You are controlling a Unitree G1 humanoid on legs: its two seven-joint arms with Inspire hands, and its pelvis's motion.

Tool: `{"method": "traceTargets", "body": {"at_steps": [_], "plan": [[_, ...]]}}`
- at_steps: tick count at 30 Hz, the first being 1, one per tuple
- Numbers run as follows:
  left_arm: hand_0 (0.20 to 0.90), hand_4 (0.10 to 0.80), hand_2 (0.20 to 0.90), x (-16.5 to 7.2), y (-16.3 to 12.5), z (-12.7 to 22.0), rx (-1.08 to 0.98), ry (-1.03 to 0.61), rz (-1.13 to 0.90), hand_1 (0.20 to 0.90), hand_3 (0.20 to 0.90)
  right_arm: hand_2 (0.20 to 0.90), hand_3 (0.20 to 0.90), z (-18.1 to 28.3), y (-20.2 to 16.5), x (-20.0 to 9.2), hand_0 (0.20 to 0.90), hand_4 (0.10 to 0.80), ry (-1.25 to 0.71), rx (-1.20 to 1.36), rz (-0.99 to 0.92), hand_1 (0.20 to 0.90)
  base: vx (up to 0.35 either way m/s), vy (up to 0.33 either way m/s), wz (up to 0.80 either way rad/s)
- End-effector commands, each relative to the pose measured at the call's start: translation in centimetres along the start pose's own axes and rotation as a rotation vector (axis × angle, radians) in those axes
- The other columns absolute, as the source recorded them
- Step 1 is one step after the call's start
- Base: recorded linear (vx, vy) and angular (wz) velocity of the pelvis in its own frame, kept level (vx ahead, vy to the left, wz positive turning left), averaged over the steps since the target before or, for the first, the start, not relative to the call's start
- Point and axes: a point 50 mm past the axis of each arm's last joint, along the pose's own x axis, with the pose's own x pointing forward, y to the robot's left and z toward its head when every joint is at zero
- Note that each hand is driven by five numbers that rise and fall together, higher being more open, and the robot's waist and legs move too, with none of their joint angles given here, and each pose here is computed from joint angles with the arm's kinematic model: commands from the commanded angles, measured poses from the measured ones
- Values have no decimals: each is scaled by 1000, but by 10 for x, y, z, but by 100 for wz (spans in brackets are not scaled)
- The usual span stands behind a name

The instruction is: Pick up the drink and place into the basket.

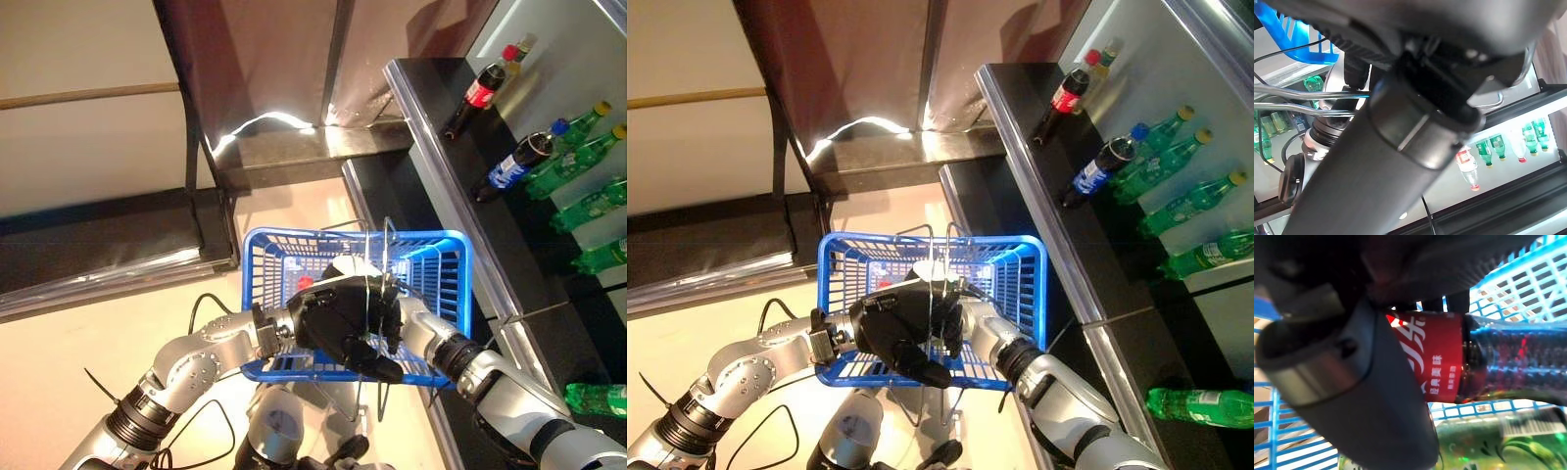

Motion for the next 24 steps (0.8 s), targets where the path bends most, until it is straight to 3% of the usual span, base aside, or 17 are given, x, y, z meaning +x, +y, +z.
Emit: {"method": "traceTargets", "body": {"at_steps": [1, 6, 7, 8, 9, 10, 24], "plan": [[300, 100, 300, 35, -91, 44, 49, -363, -671, 300, 200, 300, 200, 18, -6, 11, 300, 100, -42, -105, -21, 300, 0, 0, 0], [300, 100, 300, 35, -92, 44, 46, -364, -675, 300, 200, 300, 200, 13, -2, 11, 300, 100, -15, -101, -8, 300, 0, 0, 0], [300, 100, 300, 35, -92, 43, 45, -365, -676, 300, 200, 486, 417, 12, -1, 11, 486, 317, -2, -102, -3, 486, 0, 0, 0], [300, 100, 300, 35, -93, 44, 43, -365, -678, 300, 200, 571, 516, 11, 1, 11, 571, 416, 3, -101, -1, 571, 0, 0, 0], [300, 100, 300, 35, -93, 44, 44, -365, -678, 300, 200, 754, 730, 10, 1, 11, 754, 630, 9, -98, -1, 754, 0, 0, 0], [300, 100, 300, 35, -93, 44, 44, -365, -678, 300, 200, 900, 900, 9, 3, 11, 900, 800, 12, -98, 0, 900, 0, 0, 0], [300, 100, 300, 37, -93, 45, 32, -372, -665, 300, 200, 900, 900, 8, 7, 11, 900, 800, 28, -81, 3, 900, 0, 0, 0]]}}
